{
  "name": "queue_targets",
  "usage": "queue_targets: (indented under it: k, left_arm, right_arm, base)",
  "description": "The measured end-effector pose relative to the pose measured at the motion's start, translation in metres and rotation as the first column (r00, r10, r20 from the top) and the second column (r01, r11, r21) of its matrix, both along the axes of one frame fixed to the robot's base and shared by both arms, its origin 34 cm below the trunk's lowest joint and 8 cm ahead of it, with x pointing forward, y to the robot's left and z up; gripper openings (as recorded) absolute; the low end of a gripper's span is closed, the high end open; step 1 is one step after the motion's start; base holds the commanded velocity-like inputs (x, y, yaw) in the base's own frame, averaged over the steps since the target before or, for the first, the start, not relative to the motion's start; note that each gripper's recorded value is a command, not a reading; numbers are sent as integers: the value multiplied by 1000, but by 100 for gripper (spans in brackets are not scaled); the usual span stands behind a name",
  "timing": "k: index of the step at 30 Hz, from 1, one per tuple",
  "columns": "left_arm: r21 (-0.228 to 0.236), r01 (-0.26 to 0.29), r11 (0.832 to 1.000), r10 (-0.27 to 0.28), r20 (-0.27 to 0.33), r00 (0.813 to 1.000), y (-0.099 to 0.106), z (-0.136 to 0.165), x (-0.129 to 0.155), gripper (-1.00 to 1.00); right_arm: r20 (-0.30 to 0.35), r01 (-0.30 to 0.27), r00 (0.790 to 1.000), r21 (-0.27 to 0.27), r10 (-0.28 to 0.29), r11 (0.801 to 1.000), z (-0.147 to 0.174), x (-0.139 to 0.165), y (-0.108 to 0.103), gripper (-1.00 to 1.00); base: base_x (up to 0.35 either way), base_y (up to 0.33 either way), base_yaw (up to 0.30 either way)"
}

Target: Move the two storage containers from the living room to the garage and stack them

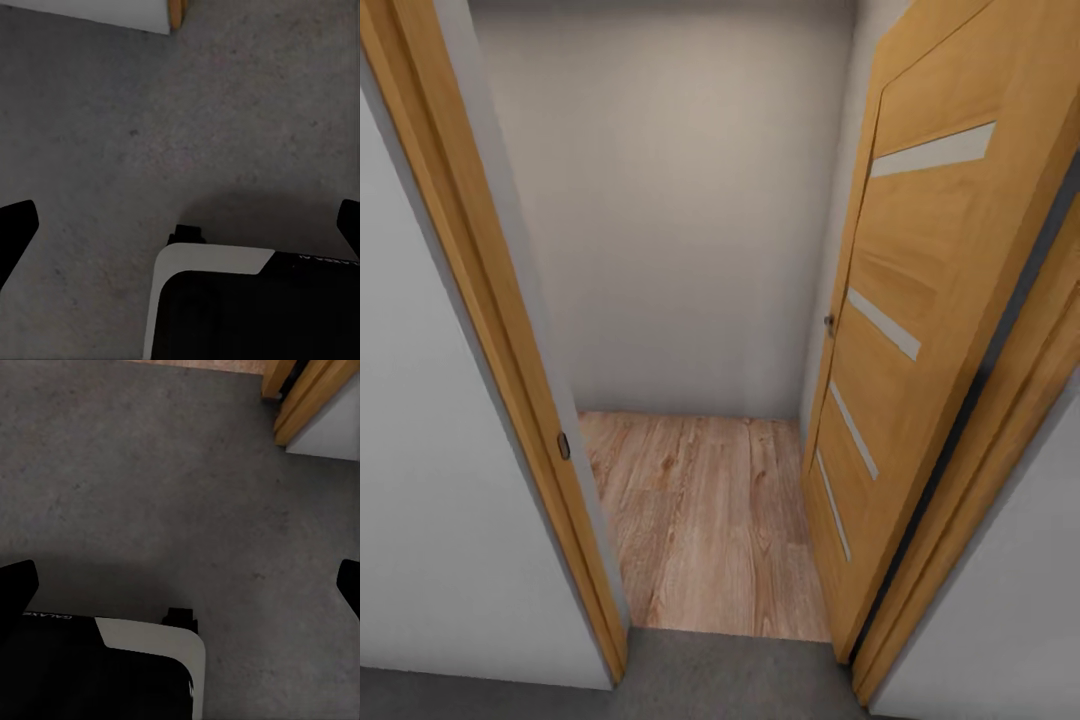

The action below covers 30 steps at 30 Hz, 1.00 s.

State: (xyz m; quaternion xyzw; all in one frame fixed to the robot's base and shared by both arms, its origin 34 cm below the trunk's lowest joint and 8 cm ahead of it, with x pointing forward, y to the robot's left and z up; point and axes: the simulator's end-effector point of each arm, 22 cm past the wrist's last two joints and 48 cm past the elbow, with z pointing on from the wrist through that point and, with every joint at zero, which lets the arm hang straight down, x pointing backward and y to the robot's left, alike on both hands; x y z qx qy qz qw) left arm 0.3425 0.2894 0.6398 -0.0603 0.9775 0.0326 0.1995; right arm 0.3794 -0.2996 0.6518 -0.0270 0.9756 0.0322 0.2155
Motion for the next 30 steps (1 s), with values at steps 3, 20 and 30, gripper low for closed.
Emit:
queue_targets:
  k: [3, 20, 30]
  left_arm:
    - [1, 0, 1000, 0, -1, 1000, 1, 0, 0, 100]
    - [-9, 5, 1000, -5, -3, 1000, -6, 0, 0, 100]
    - [-11, 4, 1000, -4, 2, 1000, -7, 0, 1, 100]
  right_arm:
    - [0, 0, 1000, 0, 0, 1000, 0, 0, 0, 100]
    - [0, -2, 1000, 1, 2, 1000, 0, 0, 1, 100]
    - [0, -2, 1000, 1, 2, 1000, 0, 0, 1, 100]
  base:
    - [0, 0, -5]
    - [69, 0, 0]
    - [193, 0, 0]
